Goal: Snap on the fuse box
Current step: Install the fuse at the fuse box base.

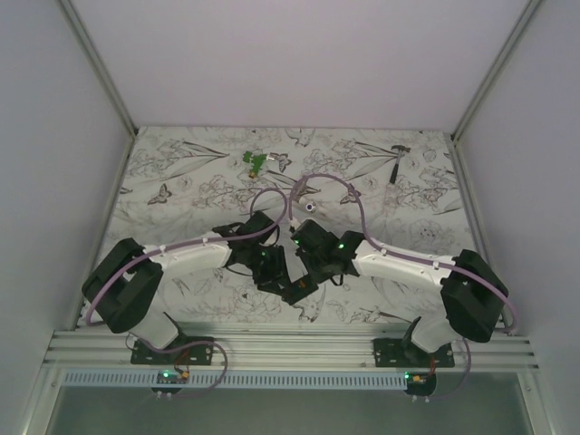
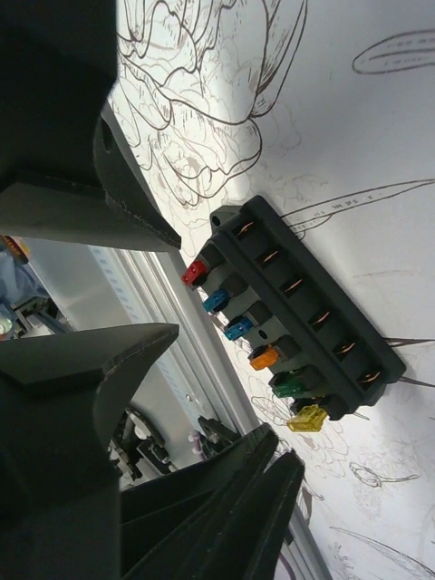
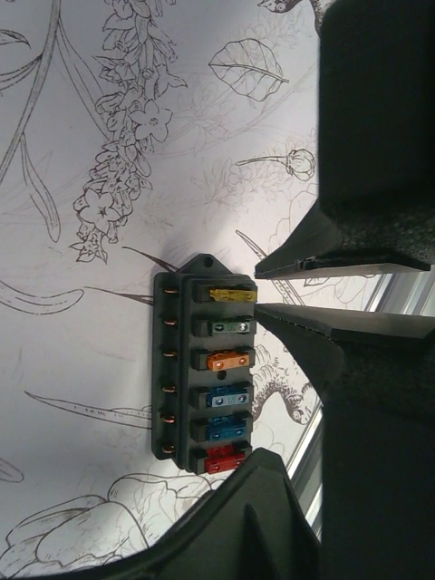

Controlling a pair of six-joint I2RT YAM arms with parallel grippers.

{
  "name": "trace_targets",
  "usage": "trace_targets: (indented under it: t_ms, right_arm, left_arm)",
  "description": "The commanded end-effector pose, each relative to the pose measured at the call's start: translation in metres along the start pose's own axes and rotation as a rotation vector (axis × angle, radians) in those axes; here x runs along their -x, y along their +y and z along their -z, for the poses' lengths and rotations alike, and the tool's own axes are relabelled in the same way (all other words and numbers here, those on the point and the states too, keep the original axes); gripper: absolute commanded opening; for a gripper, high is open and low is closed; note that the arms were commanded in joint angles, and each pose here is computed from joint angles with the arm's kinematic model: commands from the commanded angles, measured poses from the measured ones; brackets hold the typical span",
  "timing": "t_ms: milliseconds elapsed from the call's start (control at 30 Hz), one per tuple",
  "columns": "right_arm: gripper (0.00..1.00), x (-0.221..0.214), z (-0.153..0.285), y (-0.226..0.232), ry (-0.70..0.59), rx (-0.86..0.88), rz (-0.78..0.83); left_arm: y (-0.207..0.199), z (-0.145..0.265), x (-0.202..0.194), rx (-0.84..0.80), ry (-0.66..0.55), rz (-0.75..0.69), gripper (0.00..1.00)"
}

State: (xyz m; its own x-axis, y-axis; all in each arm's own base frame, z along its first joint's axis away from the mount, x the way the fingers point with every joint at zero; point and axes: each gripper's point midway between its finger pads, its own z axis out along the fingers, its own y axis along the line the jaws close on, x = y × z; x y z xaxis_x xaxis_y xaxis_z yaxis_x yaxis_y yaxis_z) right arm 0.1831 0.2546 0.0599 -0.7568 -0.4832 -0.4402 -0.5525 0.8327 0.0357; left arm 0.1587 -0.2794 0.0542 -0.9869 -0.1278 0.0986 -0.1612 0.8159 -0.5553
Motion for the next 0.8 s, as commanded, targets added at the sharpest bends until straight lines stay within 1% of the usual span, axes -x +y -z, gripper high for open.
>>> trace_targets:
  t_ms: [0,300,533,633,767]
  right_arm:
    - [0.24,-0.002,-0.005,0.002,0.009,0.009,-0.018]
    - [0.23,0.000,-0.009,0.004,-0.004,0.021,-0.011]
    - [0.22,0.001,-0.010,0.005,-0.011,0.031,-0.001]
    - [0.18,-0.001,-0.013,0.005,-0.006,0.030,0.002]
    - [0.10,-0.007,-0.016,0.003,0.012,0.025,0.006]
  left_arm:
    - [0.013,-0.004,-0.015,0.059,0.040,0.018,0.41]
    - [0.014,-0.011,-0.019,0.086,0.052,0.007,0.41]
    - [0.018,-0.014,-0.017,0.107,0.039,0.018,0.40]
    - [0.020,-0.016,-0.015,0.118,0.031,0.026,0.40]
    - [0.022,-0.019,-0.013,0.132,0.029,0.036,0.39]
